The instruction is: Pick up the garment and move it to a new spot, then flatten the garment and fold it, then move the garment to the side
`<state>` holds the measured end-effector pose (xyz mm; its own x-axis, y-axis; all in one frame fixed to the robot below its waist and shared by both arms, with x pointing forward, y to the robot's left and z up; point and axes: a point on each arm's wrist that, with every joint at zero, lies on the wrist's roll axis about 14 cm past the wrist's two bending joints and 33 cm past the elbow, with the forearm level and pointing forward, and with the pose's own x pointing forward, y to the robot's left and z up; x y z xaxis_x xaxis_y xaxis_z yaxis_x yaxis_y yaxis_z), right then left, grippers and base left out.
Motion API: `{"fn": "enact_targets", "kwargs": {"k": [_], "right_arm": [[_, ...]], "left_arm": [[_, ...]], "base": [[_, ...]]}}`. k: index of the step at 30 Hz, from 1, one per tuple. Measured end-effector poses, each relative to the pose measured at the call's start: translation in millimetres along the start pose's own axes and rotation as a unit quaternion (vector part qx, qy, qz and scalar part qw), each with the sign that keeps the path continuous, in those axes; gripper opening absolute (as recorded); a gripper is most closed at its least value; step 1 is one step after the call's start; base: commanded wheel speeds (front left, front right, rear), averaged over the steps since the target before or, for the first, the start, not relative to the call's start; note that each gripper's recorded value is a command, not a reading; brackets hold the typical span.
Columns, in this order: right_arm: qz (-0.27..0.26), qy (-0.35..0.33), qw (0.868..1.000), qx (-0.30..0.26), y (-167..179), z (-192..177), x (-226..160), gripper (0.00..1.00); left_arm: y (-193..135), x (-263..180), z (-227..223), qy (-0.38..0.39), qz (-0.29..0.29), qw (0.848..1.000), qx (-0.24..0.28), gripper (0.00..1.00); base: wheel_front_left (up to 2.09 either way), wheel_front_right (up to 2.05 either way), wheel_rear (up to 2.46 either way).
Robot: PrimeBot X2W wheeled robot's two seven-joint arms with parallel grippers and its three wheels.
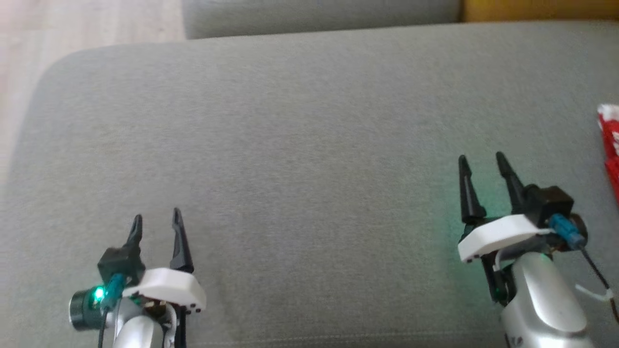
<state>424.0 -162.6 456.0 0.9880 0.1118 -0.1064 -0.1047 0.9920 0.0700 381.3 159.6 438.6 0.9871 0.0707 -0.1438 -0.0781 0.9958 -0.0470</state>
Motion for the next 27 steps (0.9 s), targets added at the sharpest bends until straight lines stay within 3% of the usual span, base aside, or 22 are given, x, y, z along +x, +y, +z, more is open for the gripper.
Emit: {"fn": "enact_targets", "kwargs": {"k": [9, 14, 15, 22, 27], "right_arm": [[0.030, -0.010, 0.999, 0.013, 23.3, 7.5, 2.6, 1.00], [0.032, -0.012, 0.999, 0.014, 25.6, 8.9, 2.7, 1.00], [0.032, -0.011, 0.999, 0.014, 25.3, 8.5, 2.5, 0.00], [0.017, 0.075, 0.997, 0.031, 20.8, -50.0, -27.6, 0.00], [0.005, 0.069, 0.996, 0.060, 16.6, -45.6, -26.8, 0.00]], "left_arm": [[22.9, -16.2, 7.5, -0.013, 0.032, 0.999, -0.004, 1.00], [21.0, -17.2, 11.5, -0.020, 0.020, 1.000, -0.011, 1.00], [19.8, -16.7, 12.6, -0.021, 0.016, 1.000, -0.014, 0.00], [21.4, -37.3, -34.4, 0.055, 0.022, 0.998, -0.018, 0.00], [21.6, -36.7, -35.2, 0.062, 0.024, 0.997, -0.049, 0.00]], "base": [[0.00, 0.00, 0.00], [0.00, 0.00, 0.00], [0.00, 0.00, 0.00], [0.00, 0.00, 0.00], [0.00, 0.00, 0.00]]}}
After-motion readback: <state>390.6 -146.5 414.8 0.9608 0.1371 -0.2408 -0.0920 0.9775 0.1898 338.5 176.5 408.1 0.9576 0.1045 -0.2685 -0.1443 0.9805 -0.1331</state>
